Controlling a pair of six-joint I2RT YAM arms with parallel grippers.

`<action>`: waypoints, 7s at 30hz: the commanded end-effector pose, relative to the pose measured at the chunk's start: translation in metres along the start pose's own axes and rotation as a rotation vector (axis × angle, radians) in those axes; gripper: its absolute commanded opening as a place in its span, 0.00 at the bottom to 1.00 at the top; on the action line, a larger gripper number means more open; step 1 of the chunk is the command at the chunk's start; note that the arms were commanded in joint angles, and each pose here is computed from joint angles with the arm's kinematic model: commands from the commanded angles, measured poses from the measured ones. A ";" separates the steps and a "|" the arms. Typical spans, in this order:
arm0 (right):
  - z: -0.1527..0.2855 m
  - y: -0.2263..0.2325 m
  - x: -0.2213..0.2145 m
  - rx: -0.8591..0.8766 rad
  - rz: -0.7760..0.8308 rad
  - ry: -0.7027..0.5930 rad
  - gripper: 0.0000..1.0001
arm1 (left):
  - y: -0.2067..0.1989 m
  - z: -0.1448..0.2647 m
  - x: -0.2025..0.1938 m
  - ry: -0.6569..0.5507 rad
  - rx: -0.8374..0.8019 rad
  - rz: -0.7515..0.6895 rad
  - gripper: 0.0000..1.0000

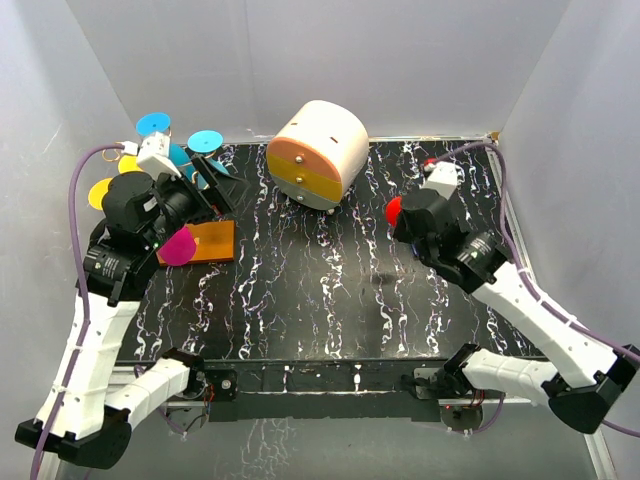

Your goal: Take the wine glass off the wine glass rack

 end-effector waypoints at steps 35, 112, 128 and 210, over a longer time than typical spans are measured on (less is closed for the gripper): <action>-0.150 0.054 0.030 0.002 0.396 0.520 0.00 | -0.005 0.070 0.011 -0.118 0.039 -0.124 0.99; -0.046 0.010 0.070 0.231 0.067 -0.023 0.98 | 0.003 0.043 0.044 -0.037 0.271 -0.251 0.99; 0.008 0.000 0.067 0.459 0.066 -0.192 0.98 | 0.031 -0.048 0.079 0.128 0.599 -0.458 0.99; 0.003 -0.002 0.064 0.427 0.067 -0.175 0.98 | 0.056 -0.118 0.096 0.164 0.570 -0.463 0.59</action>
Point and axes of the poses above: each gripper's point midway between its finger pads, its own z axis back along the fingers, its own y axis along the line the jaws close on, x = y × z, the point moved 9 cm from there along z, back along the fingers, and after that the axes turned 4 degrees about -z, right-handed, at the moved point
